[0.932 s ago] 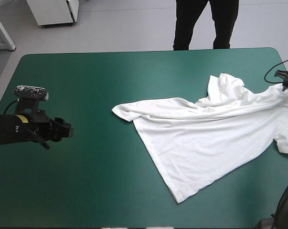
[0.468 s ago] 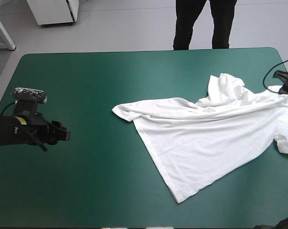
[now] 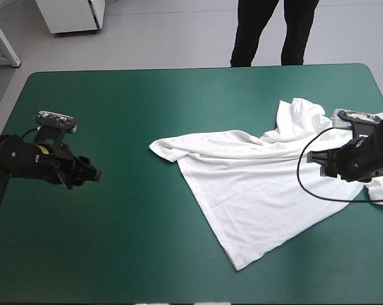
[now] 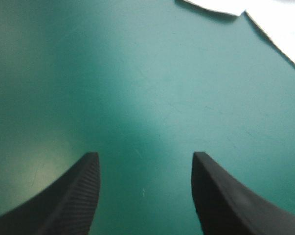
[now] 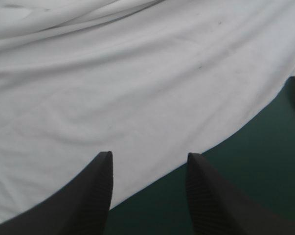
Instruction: Fold the cloth
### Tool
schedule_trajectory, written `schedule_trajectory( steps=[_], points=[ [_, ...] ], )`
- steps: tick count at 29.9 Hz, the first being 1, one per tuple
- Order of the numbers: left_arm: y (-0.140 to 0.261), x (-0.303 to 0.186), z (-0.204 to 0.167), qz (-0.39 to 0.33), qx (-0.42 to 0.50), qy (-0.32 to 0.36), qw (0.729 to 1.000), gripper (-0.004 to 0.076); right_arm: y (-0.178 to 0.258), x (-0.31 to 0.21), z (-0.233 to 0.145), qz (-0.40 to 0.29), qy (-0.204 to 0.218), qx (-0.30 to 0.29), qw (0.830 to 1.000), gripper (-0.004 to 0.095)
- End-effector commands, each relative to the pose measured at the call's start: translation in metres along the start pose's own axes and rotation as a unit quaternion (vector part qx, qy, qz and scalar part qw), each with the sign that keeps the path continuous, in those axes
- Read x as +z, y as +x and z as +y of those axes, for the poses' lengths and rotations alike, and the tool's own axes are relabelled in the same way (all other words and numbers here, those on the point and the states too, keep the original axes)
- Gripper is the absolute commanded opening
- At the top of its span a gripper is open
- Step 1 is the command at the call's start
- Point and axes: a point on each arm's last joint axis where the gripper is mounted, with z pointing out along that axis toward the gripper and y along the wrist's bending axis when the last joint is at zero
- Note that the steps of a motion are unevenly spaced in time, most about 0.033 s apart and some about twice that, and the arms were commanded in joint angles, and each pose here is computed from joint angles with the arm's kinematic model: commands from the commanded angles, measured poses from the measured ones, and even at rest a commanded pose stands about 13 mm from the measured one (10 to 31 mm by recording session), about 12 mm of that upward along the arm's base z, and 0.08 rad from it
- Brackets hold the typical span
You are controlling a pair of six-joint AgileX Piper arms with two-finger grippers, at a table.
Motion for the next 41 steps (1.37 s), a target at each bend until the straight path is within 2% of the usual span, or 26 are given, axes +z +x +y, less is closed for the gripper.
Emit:
schedule_trajectory(
  steps=[1, 5, 11, 15, 21, 28, 33, 41],
  points=[
    [-0.020, 0.016, 0.002, -0.029, 0.005, 0.015, 0.999, 0.0407, 0.019, -0.030, 0.018, -0.049, -0.033, -0.022, 0.998, 0.0437],
    [-0.043, 0.052, -0.001, 0.009, 0.031, 0.020, 0.999, 0.0407, 0.035, -0.047, 0.027, -0.063, -0.056, -0.041, 0.996, 0.0437],
    [-0.092, 0.093, -0.030, 0.013, 0.104, -0.019, 0.994, 0.0407, 0.040, -0.055, 0.029, -0.075, -0.070, -0.038, 0.994, 0.0398],
    [-0.118, 0.117, -0.031, 0.032, 0.113, -0.029, 0.993, 0.0407, 0.041, -0.055, 0.032, -0.074, -0.083, -0.040, 0.993, 0.0397],
    [-0.145, 0.155, -0.037, 0.041, 0.106, -0.001, 0.993, 0.0407, 0.041, -0.055, 0.032, -0.074, -0.084, -0.042, 0.993, 0.0397],
    [-0.158, 0.181, -0.041, 0.056, 0.108, 0.009, 0.993, 0.0407, 0.041, -0.055, 0.031, -0.075, -0.080, -0.044, 0.993, 0.0395],
    [-0.155, 0.200, -0.049, 0.079, 0.118, 0.013, 0.990, 0.0407, 0.040, -0.054, 0.028, -0.076, -0.065, -0.047, 0.994, 0.0395],
    [-0.146, 0.239, -0.061, 0.118, 0.132, 0.020, 0.984, 0.0407, 0.040, -0.054, 0.028, -0.076, -0.064, -0.048, 0.994, 0.0369]
  ],
)
